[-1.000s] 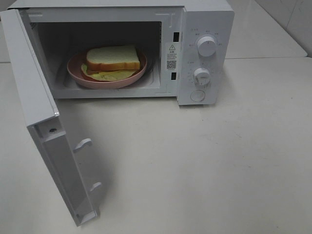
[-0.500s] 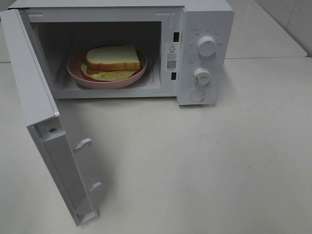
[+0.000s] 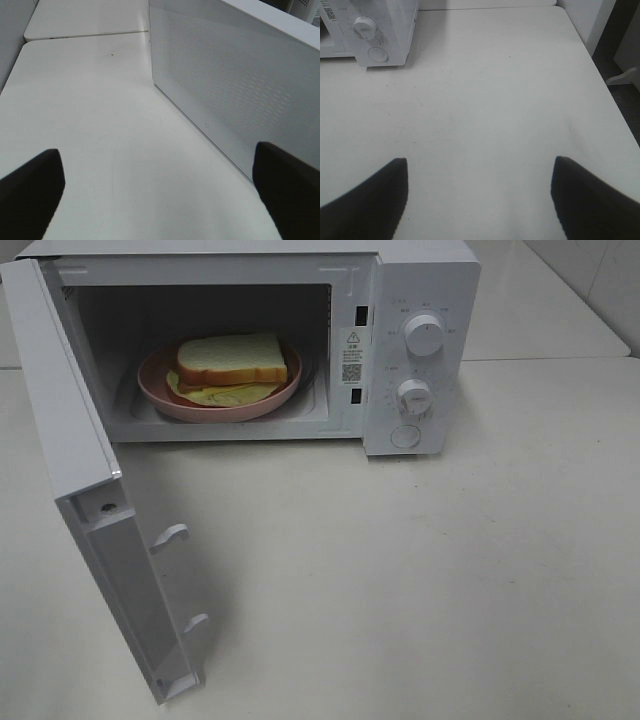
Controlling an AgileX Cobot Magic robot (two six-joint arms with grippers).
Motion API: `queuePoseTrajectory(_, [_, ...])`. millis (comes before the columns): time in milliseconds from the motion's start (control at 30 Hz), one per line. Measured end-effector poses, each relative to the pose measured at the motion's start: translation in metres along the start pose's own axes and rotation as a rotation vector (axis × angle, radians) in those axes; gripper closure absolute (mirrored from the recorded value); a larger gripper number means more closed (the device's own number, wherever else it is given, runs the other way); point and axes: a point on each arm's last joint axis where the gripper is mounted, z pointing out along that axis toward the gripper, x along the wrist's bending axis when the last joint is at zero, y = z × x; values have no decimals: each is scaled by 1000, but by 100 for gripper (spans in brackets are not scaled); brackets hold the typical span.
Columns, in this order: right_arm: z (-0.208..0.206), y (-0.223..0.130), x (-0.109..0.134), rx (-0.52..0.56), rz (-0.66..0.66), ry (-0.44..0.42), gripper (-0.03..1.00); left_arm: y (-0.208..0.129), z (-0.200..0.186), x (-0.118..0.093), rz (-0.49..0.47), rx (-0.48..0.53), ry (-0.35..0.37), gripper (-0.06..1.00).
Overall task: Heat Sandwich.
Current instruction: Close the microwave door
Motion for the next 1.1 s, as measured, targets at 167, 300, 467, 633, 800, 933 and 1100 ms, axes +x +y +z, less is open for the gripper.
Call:
queuePoseTrajectory(167, [0,0,0,0,0,0,21,10,18,3,-13,53,1,13])
queuePoseTrajectory(300, [0,0,0,0,0,0,21,18,32,7,-18,88,9,34])
queuePoseTrajectory(467, [0,0,0,0,-1,0,21,25,50,10,-25,116,16,62])
queuePoseTrajectory(633, [0,0,0,0,-1,0,21,31,69,15,-21,129,34,90])
queuePoseTrajectory(800, [0,0,0,0,-6,0,21,29,90,18,-27,116,50,94])
queuePoseTrajectory(933, [0,0,0,0,-7,0,21,26,105,21,-30,64,69,94])
queuePoseTrajectory(1100, [0,0,0,0,-7,0,21,15,120,25,-30,-19,98,94])
